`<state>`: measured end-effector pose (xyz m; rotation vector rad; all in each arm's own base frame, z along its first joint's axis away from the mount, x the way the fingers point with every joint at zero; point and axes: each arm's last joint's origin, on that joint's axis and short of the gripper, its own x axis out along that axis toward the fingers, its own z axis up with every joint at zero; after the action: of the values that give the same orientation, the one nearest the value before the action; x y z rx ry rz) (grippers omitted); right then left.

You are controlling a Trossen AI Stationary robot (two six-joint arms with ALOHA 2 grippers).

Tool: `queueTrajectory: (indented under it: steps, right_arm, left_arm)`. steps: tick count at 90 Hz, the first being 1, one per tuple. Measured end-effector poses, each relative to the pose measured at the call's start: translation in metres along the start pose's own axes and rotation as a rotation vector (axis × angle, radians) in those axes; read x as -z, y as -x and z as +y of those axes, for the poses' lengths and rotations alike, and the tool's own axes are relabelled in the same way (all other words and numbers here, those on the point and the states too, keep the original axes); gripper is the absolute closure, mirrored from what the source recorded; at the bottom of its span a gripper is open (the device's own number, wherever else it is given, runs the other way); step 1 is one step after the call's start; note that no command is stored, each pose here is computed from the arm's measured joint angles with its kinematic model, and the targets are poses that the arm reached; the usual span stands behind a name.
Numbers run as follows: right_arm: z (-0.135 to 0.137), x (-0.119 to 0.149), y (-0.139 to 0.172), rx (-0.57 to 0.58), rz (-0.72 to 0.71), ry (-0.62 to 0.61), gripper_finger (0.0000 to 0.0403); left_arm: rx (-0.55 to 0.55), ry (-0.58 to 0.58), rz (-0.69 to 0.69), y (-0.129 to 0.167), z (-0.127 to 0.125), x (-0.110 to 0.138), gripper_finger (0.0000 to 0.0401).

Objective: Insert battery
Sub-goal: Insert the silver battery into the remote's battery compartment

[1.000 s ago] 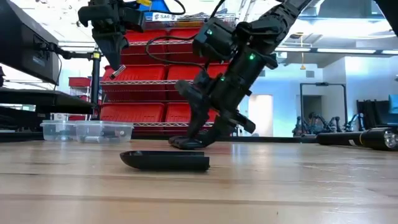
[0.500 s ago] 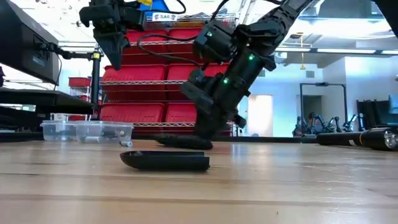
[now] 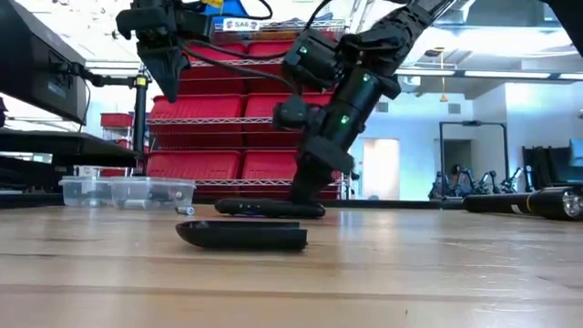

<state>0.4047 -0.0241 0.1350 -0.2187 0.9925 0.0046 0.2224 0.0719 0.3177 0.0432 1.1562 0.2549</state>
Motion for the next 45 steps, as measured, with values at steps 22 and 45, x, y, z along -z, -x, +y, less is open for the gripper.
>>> queueTrajectory:
  steps: [22,45]
  right_arm:
    - [0.002,-0.011,0.009,-0.01,0.005,-0.03,0.035]
    - [-0.002,-0.036,0.046,-0.027,-0.026,-0.106,0.0272]
  left_arm:
    - [0.0,0.034,0.0,0.0,0.0,0.0,0.0401]
    - [0.024,-0.067,-0.006,0.0,-0.004,-0.001,0.0372]
